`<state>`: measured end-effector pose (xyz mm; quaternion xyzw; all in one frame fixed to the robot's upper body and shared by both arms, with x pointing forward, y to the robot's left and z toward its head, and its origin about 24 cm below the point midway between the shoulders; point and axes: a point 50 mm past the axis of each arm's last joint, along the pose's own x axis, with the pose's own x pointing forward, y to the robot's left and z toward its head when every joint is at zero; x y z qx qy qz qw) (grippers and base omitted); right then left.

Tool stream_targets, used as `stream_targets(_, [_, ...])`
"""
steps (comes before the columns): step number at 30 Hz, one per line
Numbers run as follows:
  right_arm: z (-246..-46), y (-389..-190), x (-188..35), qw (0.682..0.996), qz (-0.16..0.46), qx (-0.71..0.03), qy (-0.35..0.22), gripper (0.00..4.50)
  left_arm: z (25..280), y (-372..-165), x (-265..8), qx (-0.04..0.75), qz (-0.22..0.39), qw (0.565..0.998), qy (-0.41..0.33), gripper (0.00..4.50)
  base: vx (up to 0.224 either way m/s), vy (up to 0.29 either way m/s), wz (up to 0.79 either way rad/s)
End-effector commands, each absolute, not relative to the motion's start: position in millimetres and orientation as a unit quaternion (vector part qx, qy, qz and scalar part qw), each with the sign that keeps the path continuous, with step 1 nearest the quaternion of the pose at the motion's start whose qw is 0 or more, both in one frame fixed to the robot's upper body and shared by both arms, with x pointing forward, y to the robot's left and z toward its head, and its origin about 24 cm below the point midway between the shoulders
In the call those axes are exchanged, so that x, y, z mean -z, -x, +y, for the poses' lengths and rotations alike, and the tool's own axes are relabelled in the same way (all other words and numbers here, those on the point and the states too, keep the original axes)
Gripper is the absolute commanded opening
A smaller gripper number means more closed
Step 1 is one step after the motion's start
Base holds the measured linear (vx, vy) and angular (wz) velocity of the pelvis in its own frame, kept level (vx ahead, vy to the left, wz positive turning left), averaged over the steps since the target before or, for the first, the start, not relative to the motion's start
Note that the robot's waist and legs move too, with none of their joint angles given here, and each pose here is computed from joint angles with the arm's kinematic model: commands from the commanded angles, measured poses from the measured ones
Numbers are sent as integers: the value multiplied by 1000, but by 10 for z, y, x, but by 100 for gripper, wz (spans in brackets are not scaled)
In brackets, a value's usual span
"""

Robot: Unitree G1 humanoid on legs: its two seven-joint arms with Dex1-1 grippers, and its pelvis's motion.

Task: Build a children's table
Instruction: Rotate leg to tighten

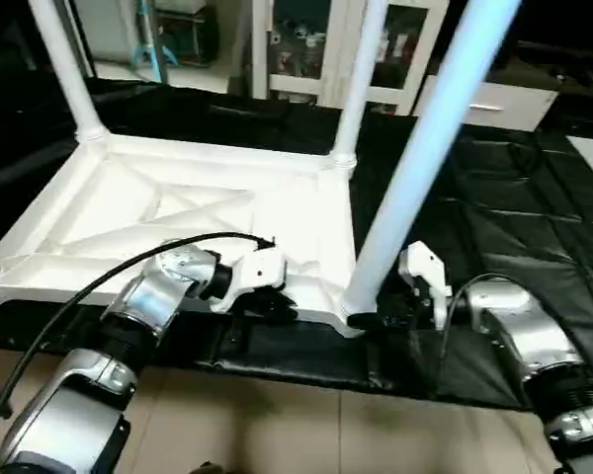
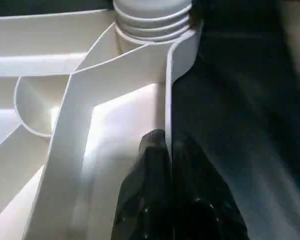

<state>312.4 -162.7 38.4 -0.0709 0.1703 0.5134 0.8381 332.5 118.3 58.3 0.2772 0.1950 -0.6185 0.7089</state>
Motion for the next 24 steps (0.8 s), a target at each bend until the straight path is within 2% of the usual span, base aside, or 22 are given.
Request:
stream_targets(1, [-1700, -3138, -200, 864, 224, -443, 82, 267, 1088, -3353, -506, 592, 210, 730, -269, 0, -52, 8, -4])
stream_targets(5, [-1504, -3321, -106, 927, 223, -294, 74, 267, 878, -3601, -623, 484, 193, 813, -261, 0, -13, 2, -1])
stream_targets(8, [-1401, -3379, -103, 941, 216, -252, 70, 266, 794, -3656, -649, 453, 190, 832, -257, 0, 0, 0, 0])
stream_targets(12, [-1133, -3458, -112, 962, 198, -179, 53, 266, 588, -3721, -708, 406, 172, 859, -260, 0, 0, 0, 0])
stream_targets(14, [-902, -3465, -120, 966, 186, -175, 46, 266, 443, -3733, -754, 400, 147, 863, -272, 0, 0, 0, 0])
stream_targets(17, [-721, -3475, -169, 966, 171, -191, 25, 266, 364, -3735, -798, 406, 118, 862, -280, 0, 0, 0, 0])
stream_targets(22, [-683, -3488, -259, 960, 149, -237, -27, 265, 435, -3729, -775, 415, 111, 856, -289, 0, 33, -4, 1])
stream_targets(24, [-709, -3485, -282, 958, 138, -249, -26, 333, 455, -3719, -761, 422, 110, 850, -294, 0, 0, 0, 0])
